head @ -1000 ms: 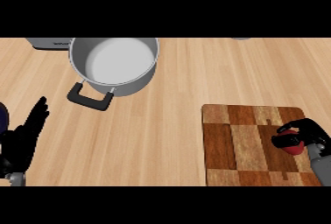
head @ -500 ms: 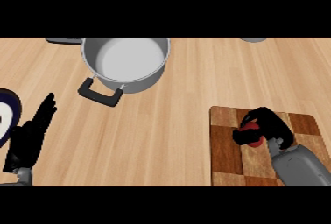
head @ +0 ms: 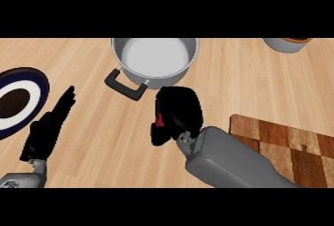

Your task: Pick the tomato from the cutting board and place it in the pot

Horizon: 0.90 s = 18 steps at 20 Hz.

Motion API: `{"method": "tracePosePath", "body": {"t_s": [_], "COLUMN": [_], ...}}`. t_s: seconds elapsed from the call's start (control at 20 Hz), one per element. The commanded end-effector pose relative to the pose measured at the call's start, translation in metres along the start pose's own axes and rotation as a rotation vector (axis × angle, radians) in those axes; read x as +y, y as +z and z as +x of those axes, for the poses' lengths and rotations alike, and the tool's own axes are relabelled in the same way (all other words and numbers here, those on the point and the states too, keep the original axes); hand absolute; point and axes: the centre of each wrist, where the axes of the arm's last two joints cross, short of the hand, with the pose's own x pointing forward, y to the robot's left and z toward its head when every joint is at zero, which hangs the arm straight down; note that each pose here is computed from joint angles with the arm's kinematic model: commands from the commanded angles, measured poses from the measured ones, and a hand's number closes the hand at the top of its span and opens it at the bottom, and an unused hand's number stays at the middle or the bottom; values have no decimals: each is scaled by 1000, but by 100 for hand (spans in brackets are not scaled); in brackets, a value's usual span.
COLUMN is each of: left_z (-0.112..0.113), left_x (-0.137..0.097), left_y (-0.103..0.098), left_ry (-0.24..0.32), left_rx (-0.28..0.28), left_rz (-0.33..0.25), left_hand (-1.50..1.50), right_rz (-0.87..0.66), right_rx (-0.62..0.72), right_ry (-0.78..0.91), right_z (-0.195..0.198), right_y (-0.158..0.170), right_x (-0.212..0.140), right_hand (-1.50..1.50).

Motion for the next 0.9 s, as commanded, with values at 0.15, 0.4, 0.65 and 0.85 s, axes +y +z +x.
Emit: {"method": "tracePosePath", "body": {"t_s": [0.15,0.4,0.65,0.85], "left_z": [6,6,4,2], "left_x": [-5,-5,-7,-1], "left_y": [-9,-14,-12,-16], "left_ry": [6,0,3,3], "left_rx": [18,27,16,31], "left_rz": [8,30,41,39], "left_hand": [0,0,0,0], "right_rz": [-429,-572,-636,-684], "right_rx": [-98,-102,-84,-93], "right_ry": [125,-1,-110,-152], "right_z": [90,112,119,125], "right_y": [12,12,0,-15], "right_x": [-20,-47,-59,-70], "right_hand": [150,150,150,150]}}
